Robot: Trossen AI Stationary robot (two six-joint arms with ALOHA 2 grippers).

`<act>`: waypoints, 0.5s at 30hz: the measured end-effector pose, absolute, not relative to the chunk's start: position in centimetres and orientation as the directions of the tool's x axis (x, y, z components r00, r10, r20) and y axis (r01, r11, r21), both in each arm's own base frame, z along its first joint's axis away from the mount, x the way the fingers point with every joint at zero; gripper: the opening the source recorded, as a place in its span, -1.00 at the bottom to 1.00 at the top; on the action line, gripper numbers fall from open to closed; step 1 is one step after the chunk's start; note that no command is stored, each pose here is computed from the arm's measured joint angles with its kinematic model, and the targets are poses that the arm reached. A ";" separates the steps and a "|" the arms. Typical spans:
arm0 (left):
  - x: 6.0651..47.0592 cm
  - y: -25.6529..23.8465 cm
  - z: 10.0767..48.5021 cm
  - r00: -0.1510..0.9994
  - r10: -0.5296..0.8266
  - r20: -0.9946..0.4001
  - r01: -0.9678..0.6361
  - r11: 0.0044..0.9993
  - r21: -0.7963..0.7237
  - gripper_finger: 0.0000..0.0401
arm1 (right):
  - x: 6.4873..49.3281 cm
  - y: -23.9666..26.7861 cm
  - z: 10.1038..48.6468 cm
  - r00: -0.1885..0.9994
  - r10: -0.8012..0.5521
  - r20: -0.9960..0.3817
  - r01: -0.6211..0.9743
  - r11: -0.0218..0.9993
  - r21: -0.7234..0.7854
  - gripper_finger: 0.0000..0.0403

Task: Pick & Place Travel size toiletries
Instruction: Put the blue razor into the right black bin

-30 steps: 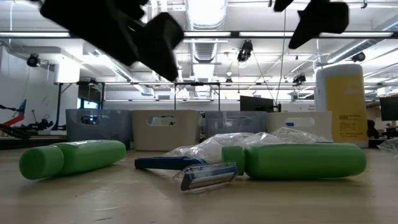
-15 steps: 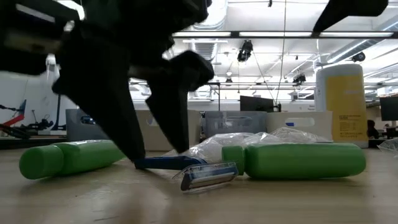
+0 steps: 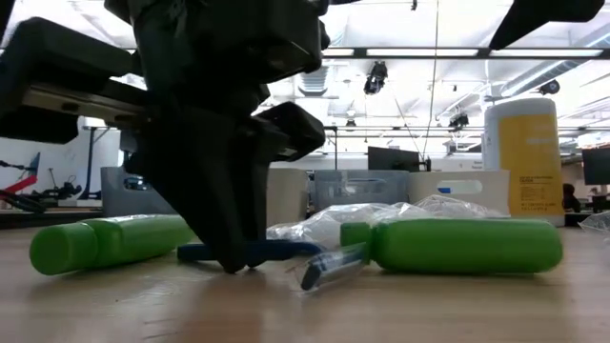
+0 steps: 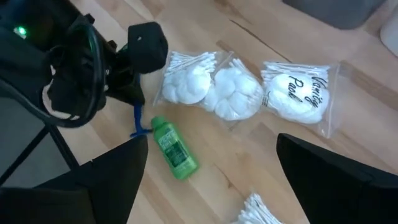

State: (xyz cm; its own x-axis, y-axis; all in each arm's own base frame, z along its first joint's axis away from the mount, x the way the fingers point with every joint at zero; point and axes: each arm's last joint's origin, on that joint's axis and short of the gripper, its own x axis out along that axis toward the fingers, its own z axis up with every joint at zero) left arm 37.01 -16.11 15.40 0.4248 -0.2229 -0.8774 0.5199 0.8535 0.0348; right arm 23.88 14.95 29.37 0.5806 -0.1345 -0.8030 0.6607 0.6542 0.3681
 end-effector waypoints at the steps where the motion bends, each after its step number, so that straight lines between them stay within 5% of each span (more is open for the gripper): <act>1: 37.0 -16.0 15.6 0.426 -0.221 -0.877 0.511 0.859 0.032 -0.83 | 23.8 14.9 29.4 0.579 -0.135 -0.804 0.660 0.657 0.365 0.73; 9: 35.4 -15.3 18.4 0.401 -0.194 -0.895 0.395 0.918 -0.021 -0.86 | 22.8 14.3 30.5 0.598 -0.222 -0.770 0.676 0.656 0.335 0.59; 15: 34.2 -13.1 24.4 0.565 -0.149 -0.812 0.089 0.989 -0.120 -0.85 | 21.1 13.3 33.1 0.694 -0.324 -0.644 0.673 0.609 0.419 0.48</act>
